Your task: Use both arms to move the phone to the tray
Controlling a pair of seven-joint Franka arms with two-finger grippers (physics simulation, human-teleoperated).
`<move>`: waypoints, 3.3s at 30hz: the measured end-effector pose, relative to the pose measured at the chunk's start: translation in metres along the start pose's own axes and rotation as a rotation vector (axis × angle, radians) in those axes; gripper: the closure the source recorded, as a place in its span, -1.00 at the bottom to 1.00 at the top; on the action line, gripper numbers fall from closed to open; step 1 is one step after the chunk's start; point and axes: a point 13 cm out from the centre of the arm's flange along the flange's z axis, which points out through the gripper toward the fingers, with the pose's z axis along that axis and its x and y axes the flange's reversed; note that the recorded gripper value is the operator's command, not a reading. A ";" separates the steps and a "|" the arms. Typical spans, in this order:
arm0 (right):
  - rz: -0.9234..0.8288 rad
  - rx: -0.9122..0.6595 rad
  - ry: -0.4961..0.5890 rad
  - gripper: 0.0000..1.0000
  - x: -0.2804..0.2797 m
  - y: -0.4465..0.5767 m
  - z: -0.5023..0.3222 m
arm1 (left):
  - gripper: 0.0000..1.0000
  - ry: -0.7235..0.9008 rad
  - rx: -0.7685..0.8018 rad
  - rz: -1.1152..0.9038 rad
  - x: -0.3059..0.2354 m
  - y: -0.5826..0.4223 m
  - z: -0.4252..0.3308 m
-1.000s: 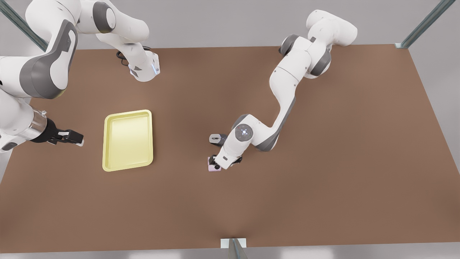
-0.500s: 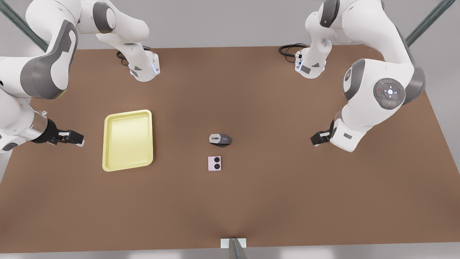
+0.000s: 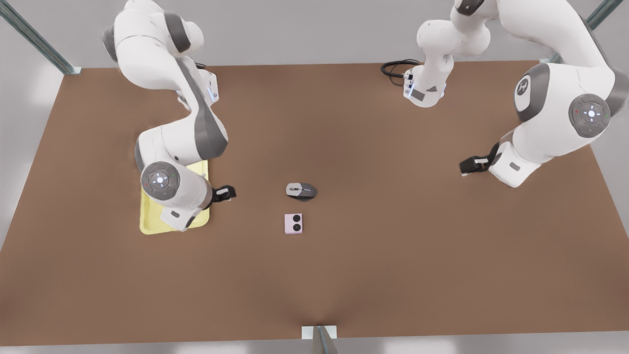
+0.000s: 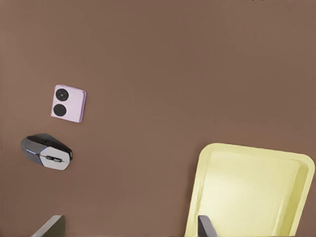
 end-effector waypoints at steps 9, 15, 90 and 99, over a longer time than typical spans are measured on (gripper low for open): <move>0.079 -0.002 -0.079 -1.00 -0.074 0.120 0.145 | -1.00 -0.063 -0.053 0.057 -0.025 0.036 0.009; 0.181 -0.016 -0.128 -1.00 -0.101 0.145 0.217 | -1.00 -0.061 -0.057 0.094 -0.034 0.040 0.018; 0.428 -0.018 -0.246 -0.59 -0.089 0.134 0.274 | -1.00 -0.008 -0.055 0.189 -0.056 0.039 0.060; 0.514 0.022 -0.184 -0.59 0.024 -0.035 0.238 | -1.00 -0.006 -0.050 0.193 -0.055 0.035 0.061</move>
